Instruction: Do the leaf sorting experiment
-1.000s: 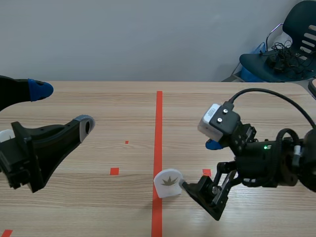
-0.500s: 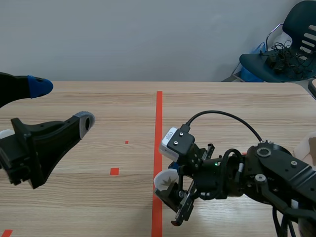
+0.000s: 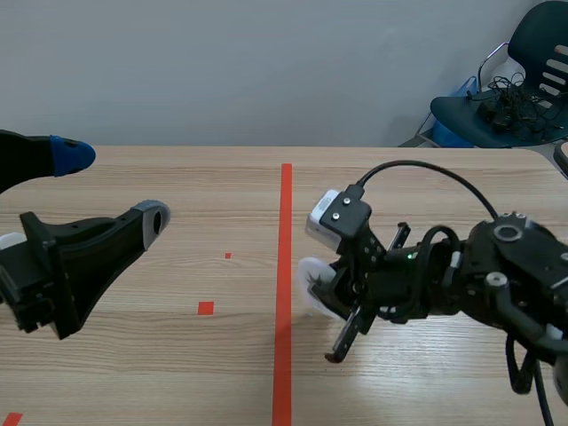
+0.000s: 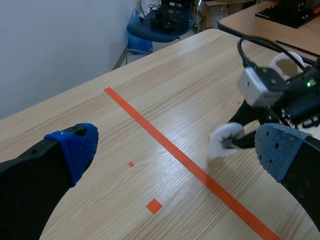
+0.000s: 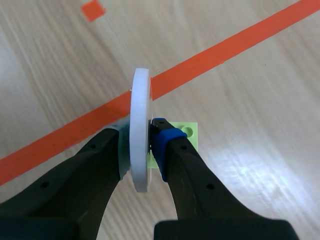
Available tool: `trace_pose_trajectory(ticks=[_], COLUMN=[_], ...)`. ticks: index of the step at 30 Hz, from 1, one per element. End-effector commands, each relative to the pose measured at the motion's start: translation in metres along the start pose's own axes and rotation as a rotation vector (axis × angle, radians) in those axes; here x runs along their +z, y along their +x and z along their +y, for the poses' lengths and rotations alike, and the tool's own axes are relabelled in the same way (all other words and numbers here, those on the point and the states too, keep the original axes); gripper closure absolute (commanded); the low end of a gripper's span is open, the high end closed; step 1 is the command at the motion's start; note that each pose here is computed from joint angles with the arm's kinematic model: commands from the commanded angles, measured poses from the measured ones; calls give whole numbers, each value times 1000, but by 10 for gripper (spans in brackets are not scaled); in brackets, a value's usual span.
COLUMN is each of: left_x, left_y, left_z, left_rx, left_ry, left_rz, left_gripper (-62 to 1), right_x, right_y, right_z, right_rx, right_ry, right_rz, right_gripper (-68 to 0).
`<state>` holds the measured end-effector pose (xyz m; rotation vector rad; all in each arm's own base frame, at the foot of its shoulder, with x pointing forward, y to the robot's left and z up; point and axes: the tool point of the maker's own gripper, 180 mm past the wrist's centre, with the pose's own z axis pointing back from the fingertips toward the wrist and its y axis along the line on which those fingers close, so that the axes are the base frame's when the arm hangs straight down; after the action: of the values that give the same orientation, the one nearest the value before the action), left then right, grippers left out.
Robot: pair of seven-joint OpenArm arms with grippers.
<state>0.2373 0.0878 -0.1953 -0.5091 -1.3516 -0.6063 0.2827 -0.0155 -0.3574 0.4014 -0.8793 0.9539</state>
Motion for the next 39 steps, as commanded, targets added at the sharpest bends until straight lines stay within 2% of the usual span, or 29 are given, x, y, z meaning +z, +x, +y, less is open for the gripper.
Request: trace_pose_trajectory(ticks=[1, 4, 8, 14, 18, 21, 24, 29, 34, 39], left_x=[0, 0, 0, 0, 0, 0, -1, -1, -1, -1], left_y=[5, 5, 5, 5, 5, 5, 7, 7, 7, 7], left_z=[0, 0, 0, 0, 0, 0, 1, 1, 1, 1], left_rx=[11, 11, 11, 11, 11, 11, 8, 8, 8, 8], left_ry=[2, 2, 2, 2, 2, 2, 2, 2, 2, 2], left_rz=[-27, -27, -27, -27, -27, -28, -31, -31, -31, -31], left_gripper=[-623, -623, -623, -623, -623, -623, -623, -623, -623, -623], right_x=[13, 31, 65, 120, 148, 166, 173, 163, 162, 171], right_y=[20, 28, 19, -18, -50, -68, -78, -99, -120, -137], right_z=[-17, -40, -77, -117, -124, -128, -129, -120, -121, -131], right_rx=[-9, -73, -158, -315, -394, -454, -503, -589, -649, -672], right_ry=[-43, -128, -305, -521, -601, -674, -708, -702, -746, -804], right_rz=[-55, -79, -70, -39, 4, 3, -6, 2, -2, 1], right_gripper=[-61, -61, -61, -61, -61, -61, -61, -61, -61, -61])
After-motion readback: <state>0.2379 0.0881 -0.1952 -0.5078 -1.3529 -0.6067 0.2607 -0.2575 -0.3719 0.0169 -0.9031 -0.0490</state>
